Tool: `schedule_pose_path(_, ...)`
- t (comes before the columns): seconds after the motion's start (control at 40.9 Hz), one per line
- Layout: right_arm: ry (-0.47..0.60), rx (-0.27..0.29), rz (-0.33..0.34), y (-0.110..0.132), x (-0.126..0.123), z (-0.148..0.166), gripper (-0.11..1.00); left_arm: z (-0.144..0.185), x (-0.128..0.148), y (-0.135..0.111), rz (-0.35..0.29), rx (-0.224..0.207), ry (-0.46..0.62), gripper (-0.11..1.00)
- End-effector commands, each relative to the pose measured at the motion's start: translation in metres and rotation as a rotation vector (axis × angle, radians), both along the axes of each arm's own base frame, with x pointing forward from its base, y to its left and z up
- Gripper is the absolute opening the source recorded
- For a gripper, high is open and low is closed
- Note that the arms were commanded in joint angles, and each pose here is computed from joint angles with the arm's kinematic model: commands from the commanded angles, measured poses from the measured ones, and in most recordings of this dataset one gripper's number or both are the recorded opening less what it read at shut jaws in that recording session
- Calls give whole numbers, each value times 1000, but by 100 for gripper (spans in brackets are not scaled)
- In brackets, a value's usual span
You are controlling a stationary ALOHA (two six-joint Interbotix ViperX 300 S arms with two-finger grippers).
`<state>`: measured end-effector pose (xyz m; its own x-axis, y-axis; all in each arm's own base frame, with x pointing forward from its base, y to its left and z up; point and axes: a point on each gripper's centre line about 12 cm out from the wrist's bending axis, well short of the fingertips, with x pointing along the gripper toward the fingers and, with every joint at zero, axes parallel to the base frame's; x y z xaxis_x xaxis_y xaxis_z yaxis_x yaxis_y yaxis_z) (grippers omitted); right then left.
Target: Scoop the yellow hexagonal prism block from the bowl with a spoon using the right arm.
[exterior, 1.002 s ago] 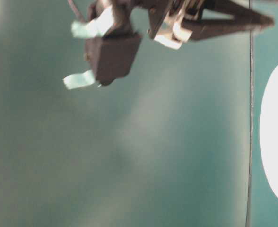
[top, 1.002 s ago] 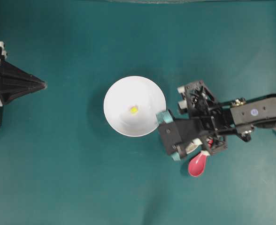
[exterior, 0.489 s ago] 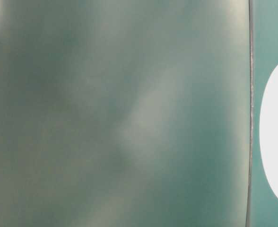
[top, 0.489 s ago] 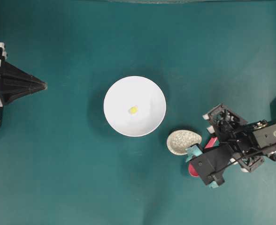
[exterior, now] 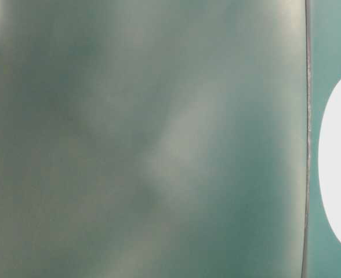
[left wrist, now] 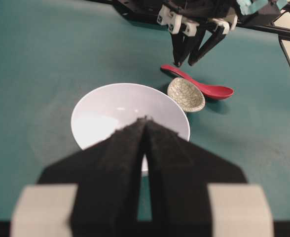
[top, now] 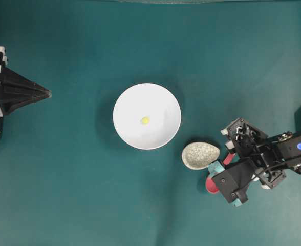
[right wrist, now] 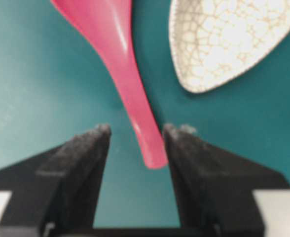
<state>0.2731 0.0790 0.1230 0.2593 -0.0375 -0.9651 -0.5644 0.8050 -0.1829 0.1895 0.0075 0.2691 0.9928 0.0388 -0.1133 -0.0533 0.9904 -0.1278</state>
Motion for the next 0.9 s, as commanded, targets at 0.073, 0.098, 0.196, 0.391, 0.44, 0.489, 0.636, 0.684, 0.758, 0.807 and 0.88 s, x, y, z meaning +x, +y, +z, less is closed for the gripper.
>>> schedule_pose_path(0.073,-43,8,7,-1,10,-2,52,5,2,1,2,5,-12,-1)
schedule_pose_path(0.098,-43,7,7,-2,11,-3,52,5,2,1,2,5,-12,-1)
schedule_pose_path(0.196,-49,10,2,-3,14,-7,52,5,2,1,2,5,-12,-1)
schedule_pose_path(0.391,-54,18,1,-3,19,-15,52,5,2,1,2,5,-12,-1)
schedule_pose_path(0.44,-52,19,1,-3,19,-17,52,5,2,1,2,5,-11,-1)
schedule_pose_path(0.489,-53,20,1,-3,20,-17,52,6,2,1,2,5,-14,-1)
schedule_pose_path(0.636,-54,30,-11,-2,20,-17,50,6,2,1,2,5,-15,-1)
schedule_pose_path(0.684,-51,35,-19,-2,20,-18,50,6,2,1,2,5,-14,-1)
schedule_pose_path(0.758,-47,41,-24,-1,20,-17,48,5,2,1,2,5,-11,-1)
schedule_pose_path(0.807,-49,45,-26,0,20,-17,46,6,2,1,2,5,-12,-1)
schedule_pose_path(0.88,-52,53,-30,2,20,-15,41,5,2,1,2,6,-10,-1)
